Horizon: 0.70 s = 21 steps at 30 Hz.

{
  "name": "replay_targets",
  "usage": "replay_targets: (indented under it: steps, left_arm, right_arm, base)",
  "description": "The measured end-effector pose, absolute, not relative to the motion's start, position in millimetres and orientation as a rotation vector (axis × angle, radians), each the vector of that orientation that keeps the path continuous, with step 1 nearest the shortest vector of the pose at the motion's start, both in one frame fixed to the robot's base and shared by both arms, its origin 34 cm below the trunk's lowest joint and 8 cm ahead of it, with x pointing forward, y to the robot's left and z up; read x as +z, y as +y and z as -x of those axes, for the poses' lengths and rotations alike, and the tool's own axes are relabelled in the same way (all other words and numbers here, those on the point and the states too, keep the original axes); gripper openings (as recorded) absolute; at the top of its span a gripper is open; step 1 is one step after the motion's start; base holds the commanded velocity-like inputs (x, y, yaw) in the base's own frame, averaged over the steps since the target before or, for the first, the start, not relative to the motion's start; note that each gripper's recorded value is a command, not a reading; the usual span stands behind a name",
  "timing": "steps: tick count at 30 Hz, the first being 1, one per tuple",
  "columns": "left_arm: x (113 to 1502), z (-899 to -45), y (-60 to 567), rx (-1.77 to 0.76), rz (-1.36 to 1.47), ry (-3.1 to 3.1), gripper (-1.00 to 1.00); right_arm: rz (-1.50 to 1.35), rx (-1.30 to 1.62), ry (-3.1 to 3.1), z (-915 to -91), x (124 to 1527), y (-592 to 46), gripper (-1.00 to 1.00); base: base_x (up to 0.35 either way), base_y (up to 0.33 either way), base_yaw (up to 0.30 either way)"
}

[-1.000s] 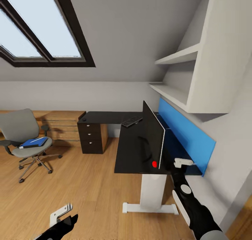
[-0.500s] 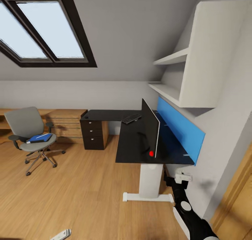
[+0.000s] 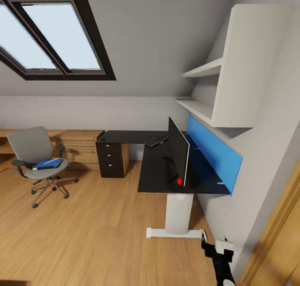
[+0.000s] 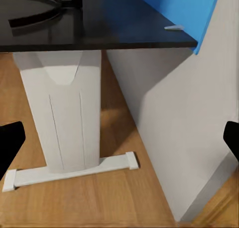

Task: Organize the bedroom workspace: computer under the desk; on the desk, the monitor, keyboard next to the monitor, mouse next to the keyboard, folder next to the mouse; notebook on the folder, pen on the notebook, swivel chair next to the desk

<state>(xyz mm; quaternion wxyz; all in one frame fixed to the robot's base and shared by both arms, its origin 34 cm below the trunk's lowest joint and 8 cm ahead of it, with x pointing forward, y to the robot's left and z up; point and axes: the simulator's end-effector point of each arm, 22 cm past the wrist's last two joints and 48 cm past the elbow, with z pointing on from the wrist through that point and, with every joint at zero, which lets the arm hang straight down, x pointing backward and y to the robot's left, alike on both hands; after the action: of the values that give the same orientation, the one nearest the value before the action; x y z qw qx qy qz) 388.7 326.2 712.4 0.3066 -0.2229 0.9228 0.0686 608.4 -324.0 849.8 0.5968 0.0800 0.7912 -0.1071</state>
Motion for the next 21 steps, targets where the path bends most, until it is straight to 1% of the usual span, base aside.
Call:
replay_targets:
  steps: [9,15,18,21]
  left_arm:
    - [692,-355,321,0.196,0.592,2.523,1.00]
    - [689,-342,319,0.196,0.594,2.547,1.00]
    - [668,-304,311,0.203,0.606,2.640,1.00]
    - [664,-300,309,0.201,0.608,2.653,1.00]
  right_arm:
    - [-0.173,-0.291,1.979,-561,803,-336,1.00]
    - [-0.167,-0.292,2.005,-551,799,-334,1.00]
    - [-0.166,-0.287,2.009,-550,798,-331,1.00]
    - [-0.167,-0.284,2.009,-550,798,-329,1.00]
  base:
    - [0.000,0.000,0.000]
    - [0.000,0.000,0.000]
    - [0.000,0.000,0.000]
    - [0.000,0.000,0.000]
